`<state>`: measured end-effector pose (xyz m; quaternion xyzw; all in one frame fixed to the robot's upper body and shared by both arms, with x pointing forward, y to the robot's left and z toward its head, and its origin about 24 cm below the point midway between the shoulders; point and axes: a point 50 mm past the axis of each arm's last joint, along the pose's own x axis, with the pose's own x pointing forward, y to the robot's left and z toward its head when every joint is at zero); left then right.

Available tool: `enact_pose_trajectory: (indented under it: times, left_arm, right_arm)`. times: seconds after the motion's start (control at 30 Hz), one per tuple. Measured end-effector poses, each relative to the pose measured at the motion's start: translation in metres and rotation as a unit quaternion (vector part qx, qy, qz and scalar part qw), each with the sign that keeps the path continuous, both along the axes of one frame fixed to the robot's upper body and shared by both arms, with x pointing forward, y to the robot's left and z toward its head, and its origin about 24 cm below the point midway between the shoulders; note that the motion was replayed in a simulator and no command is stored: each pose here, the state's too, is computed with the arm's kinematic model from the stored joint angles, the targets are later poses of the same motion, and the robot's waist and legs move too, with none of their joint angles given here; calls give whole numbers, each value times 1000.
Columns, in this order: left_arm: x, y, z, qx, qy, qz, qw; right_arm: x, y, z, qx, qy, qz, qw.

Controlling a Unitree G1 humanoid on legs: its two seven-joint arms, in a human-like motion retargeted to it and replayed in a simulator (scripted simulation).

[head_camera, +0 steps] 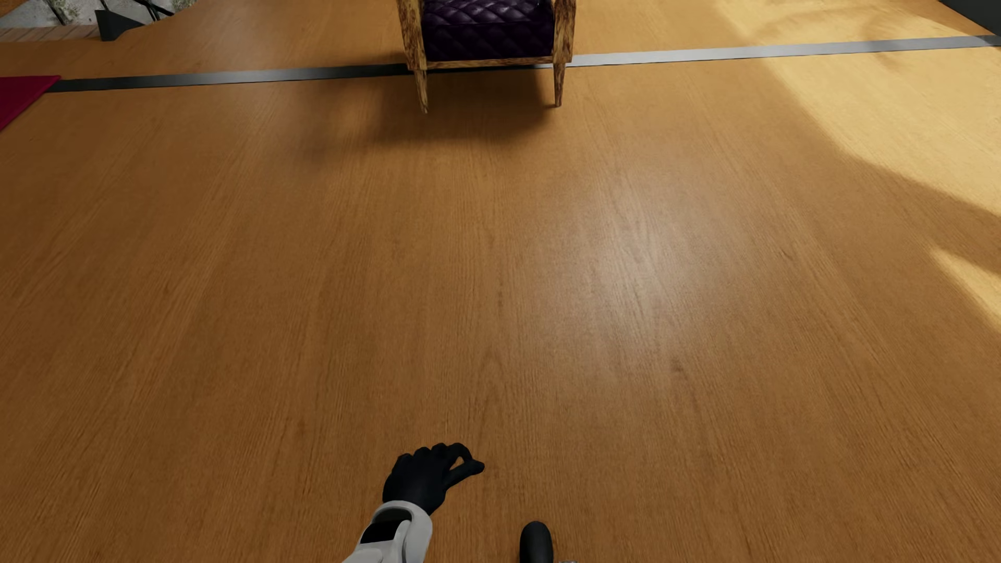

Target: Head to the armchair

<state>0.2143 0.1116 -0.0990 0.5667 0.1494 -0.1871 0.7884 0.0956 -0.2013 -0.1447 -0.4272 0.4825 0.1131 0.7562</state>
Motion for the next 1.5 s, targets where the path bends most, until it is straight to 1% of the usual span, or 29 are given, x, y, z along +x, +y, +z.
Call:
enact_pose_trajectory:
  times: [0.07, 0.13, 0.17, 0.2, 0.23, 0.27, 0.3, 0.37, 0.43, 0.5, 0.6, 0.67, 0.77, 0.83, 0.9, 0.97, 1.0, 1.07, 1.1, 1.13, 1.23, 1.3, 1.33, 1.37, 1.4, 1.43, 1.5]
  left_arm:
    - [-28, 14, -21, 29, 50, 51, 997]
    - [-58, 32, -42, 64, 133, 102, 984]
    - [-67, 38, -47, 87, 160, 91, 979]
    - [-72, 43, -49, 107, 176, 60, 977]
    - [-74, 48, -49, 112, 186, 34, 976]
    - [-76, 55, -48, 100, 192, 29, 976]
    - [-78, 62, -45, 80, 193, 45, 977]
    - [-84, 83, -39, 46, 183, 112, 976]
    - [-90, 92, -37, 29, 173, 187, 967]
    - [-97, 96, -40, 27, 179, 229, 956]
    - [-110, 91, -47, 36, 212, 226, 950]
    - [-123, 87, -53, 43, 236, 222, 945]
    - [-148, 71, -65, 48, 286, 217, 932]
    - [-151, 59, -69, 50, 312, 183, 931]
    - [-131, 49, -66, 39, 290, 154, 944]
    - [-98, 40, -57, 25, 236, 132, 963]
    - [-80, 37, -51, 21, 209, 120, 970]
    - [-46, 29, -38, 20, 161, 92, 982]
    - [-29, 26, -30, 19, 139, 80, 987]
    - [-15, 22, -22, 14, 116, 72, 991]
    - [17, 9, 3, -26, 45, 64, 997]
    - [22, -3, 11, -54, 19, 44, 997]
    - [20, -8, 11, -59, 18, 30, 998]
    - [15, -10, 8, -55, 25, 20, 998]
    - [6, -9, 1, -44, 39, 19, 998]
    - [-6, -4, -9, -29, 61, 32, 997]
    - [-41, 12, -34, 10, 137, 83, 987]
  right_arm:
    - [-6, 5, -4, 2, 12, -11, 1000]
    - [-10, 11, -7, 10, 21, -35, 999]
    - [-9, 16, -8, 17, 22, -38, 999]
    - [-7, 20, -9, 24, 21, -30, 999]
    - [-3, 23, -8, 25, 18, -11, 999]
    - [4, 25, -8, 21, 14, 15, 1000]
    - [7, 26, -8, 14, 9, 40, 999]
    - [27, 26, -4, 3, -13, 64, 998]
    - [52, 28, 5, -2, -58, 68, 996]
    - [73, 29, 16, -4, -107, 77, 991]
    - [97, 37, 31, 12, -162, 92, 982]
    - [101, 41, 35, 17, -175, 100, 979]
    - [81, 35, 23, 8, -130, 99, 987]
    - [55, 23, 8, -8, -61, 88, 994]
    - [38, 16, 1, -6, -2, 116, 993]
    - [31, 6, 2, -12, 8, 146, 989]
    - [27, 2, 3, -21, -2, 130, 991]
    - [14, -9, 4, -34, -23, 49, 998]
    - [7, -12, 3, -32, -26, 13, 999]
    - [3, -12, 2, -29, -23, -7, 999]
    - [-1, -8, -1, -23, -2, 10, 1000]
    - [0, -6, 0, -14, 2, 15, 1000]
    - [-1, -6, 0, -12, 1, 8, 1000]
    - [-3, -5, 0, -10, 0, 0, 1000]
    - [-5, -3, -1, -8, 1, -8, 1000]
    - [-9, 0, -3, -7, 5, -15, 1000]
    - [-15, 4, -7, -7, 20, -26, 999]
